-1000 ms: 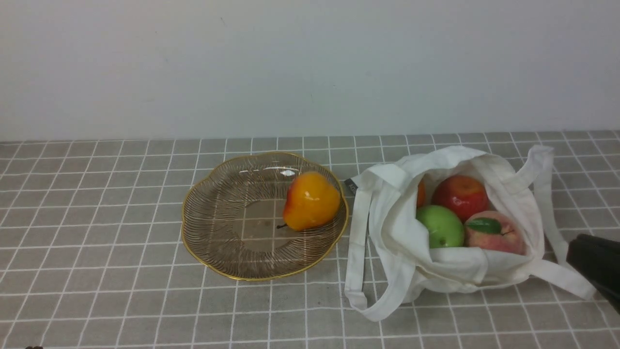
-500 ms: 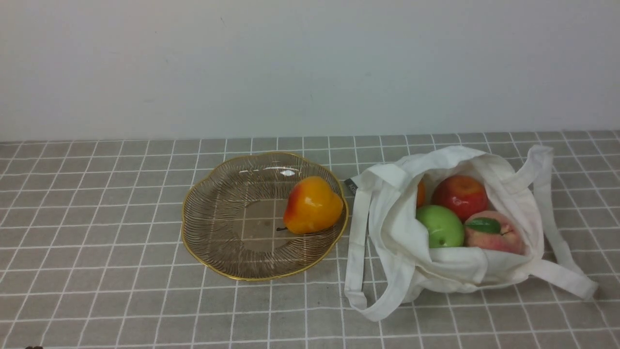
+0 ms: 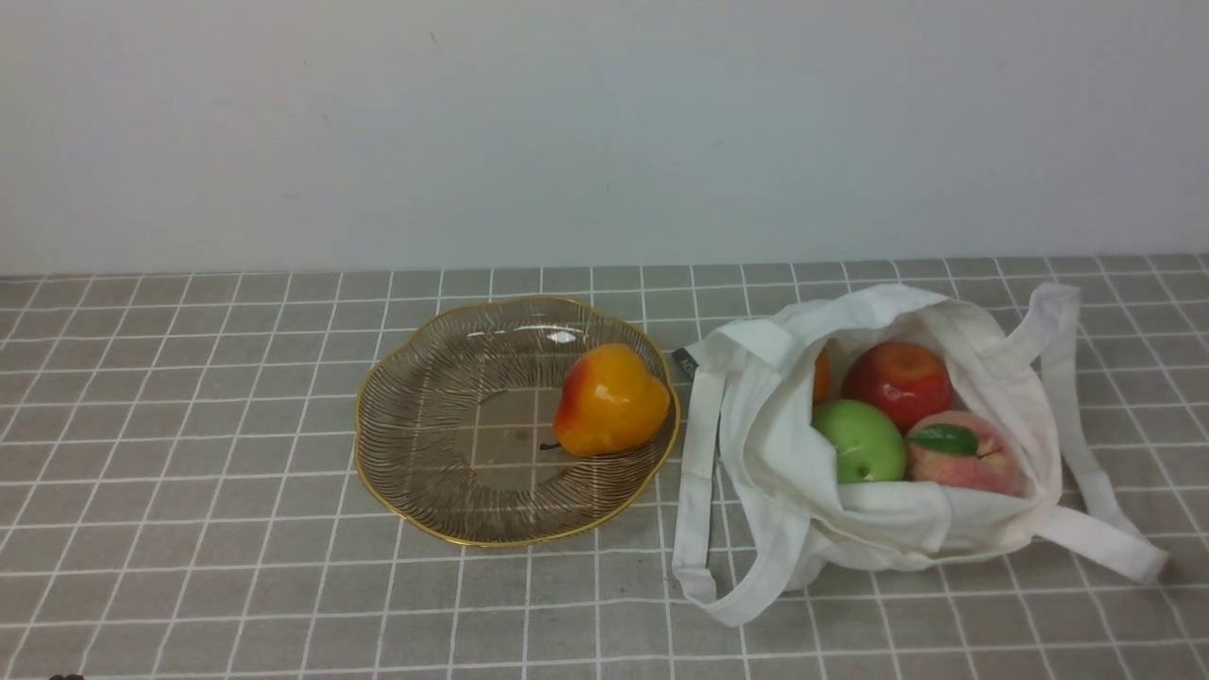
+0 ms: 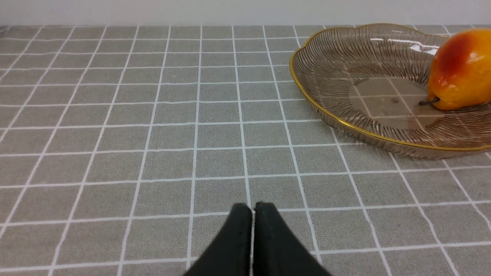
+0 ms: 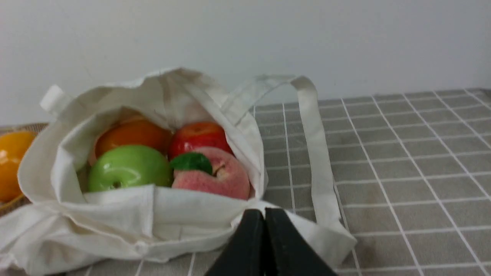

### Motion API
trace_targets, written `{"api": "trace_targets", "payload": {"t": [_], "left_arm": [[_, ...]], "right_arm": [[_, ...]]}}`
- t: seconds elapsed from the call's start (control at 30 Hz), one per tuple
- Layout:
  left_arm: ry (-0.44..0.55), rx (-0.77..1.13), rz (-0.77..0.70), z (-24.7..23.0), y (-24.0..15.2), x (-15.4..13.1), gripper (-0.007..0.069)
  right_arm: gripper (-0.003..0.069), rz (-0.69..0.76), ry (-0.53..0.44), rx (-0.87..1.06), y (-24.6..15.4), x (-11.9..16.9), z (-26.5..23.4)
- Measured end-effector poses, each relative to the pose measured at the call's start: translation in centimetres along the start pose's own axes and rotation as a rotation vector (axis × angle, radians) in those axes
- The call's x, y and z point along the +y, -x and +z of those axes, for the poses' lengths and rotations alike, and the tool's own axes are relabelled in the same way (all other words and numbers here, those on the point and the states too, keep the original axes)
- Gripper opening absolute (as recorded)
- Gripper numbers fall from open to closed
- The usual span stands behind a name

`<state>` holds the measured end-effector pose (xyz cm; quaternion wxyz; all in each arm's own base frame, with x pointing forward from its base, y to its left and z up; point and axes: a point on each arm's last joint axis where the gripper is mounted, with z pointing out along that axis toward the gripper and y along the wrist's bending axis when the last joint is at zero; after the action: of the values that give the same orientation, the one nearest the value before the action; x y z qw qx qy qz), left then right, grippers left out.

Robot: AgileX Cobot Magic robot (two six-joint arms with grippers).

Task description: Take the fruit out of the bag on the grey coffee tablecloth and place them on the plate.

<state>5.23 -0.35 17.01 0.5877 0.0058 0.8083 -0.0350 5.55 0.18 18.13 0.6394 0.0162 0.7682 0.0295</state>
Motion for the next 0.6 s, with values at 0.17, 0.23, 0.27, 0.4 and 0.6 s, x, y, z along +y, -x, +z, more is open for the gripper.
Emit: {"api": "trace_targets", "payload": {"t": [0.17,0.23,0.27,0.4,0.6], "left_arm": [[0.000,0.000,0.000,0.00,0.00,0.00,-0.0008],[0.000,0.000,0.000,0.00,0.00,0.00,-0.0008],[0.000,0.000,0.000,0.00,0.00,0.00,-0.0008],[0.000,0.000,0.000,0.00,0.00,0.00,-0.0008],[0.000,0.000,0.000,0.00,0.00,0.00,-0.0008]], "right_arm": [[-0.0014,-0.008,-0.002,0.014,-0.06,-0.01,-0.03],[-0.0014,-0.008,-0.002,0.015,-0.07,-0.01,-0.03],[-0.0014,-0.009,-0.001,0.015,-0.07,-0.01,-0.03],[-0.0014,-0.015,0.014,0.018,-0.06,0.08,-0.04],[-0.0014,-0.017,0.018,0.018,-0.07,0.10,-0.04]]}}
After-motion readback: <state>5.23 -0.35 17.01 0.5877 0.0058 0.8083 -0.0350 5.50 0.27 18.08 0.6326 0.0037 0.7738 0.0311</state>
